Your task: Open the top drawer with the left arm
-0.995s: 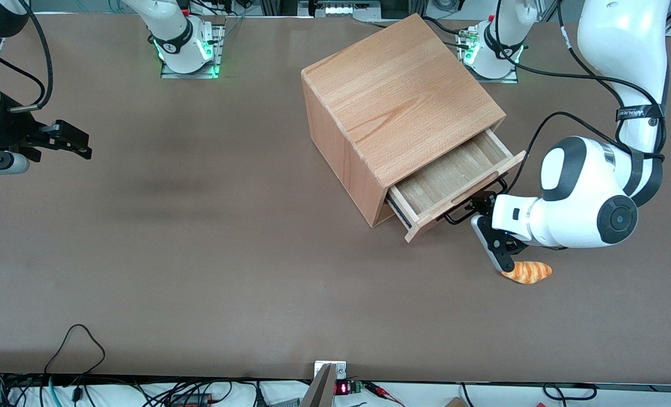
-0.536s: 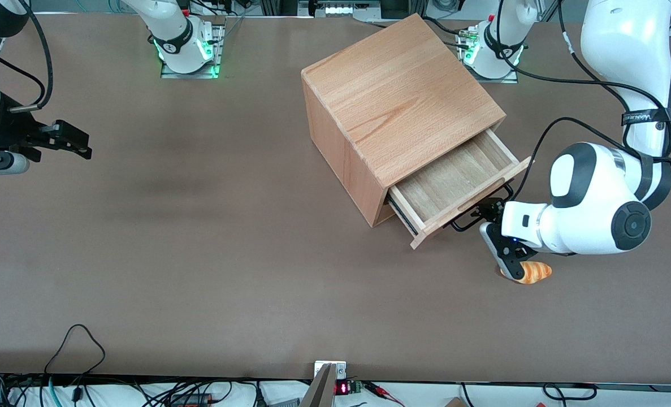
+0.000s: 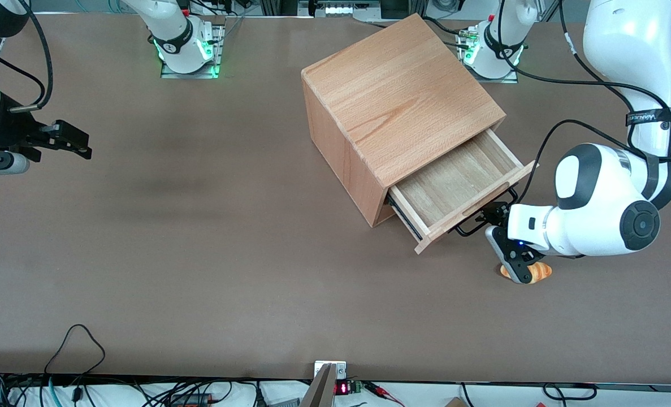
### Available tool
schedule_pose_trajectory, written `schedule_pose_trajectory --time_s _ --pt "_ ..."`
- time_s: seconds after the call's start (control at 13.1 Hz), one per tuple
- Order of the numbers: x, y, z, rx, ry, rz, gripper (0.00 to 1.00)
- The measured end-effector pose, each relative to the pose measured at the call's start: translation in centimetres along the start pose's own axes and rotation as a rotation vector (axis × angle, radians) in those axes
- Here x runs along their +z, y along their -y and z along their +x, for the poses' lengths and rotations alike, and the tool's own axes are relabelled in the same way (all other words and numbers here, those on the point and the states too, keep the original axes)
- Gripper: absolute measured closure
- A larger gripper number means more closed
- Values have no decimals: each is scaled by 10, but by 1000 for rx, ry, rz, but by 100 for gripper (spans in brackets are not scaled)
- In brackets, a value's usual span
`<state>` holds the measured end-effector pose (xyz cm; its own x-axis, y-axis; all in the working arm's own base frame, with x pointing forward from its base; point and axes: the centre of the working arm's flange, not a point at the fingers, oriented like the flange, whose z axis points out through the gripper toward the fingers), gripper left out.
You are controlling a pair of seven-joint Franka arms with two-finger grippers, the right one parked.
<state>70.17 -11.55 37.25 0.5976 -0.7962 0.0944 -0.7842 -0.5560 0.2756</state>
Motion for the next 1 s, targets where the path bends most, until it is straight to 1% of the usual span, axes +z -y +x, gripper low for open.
schedule_pose_trajectory --time_s 0.31,1.0 --pt "-3 6 -3 -9 -7 14 0" --pt "-4 9 -5 -14 -9 19 0"
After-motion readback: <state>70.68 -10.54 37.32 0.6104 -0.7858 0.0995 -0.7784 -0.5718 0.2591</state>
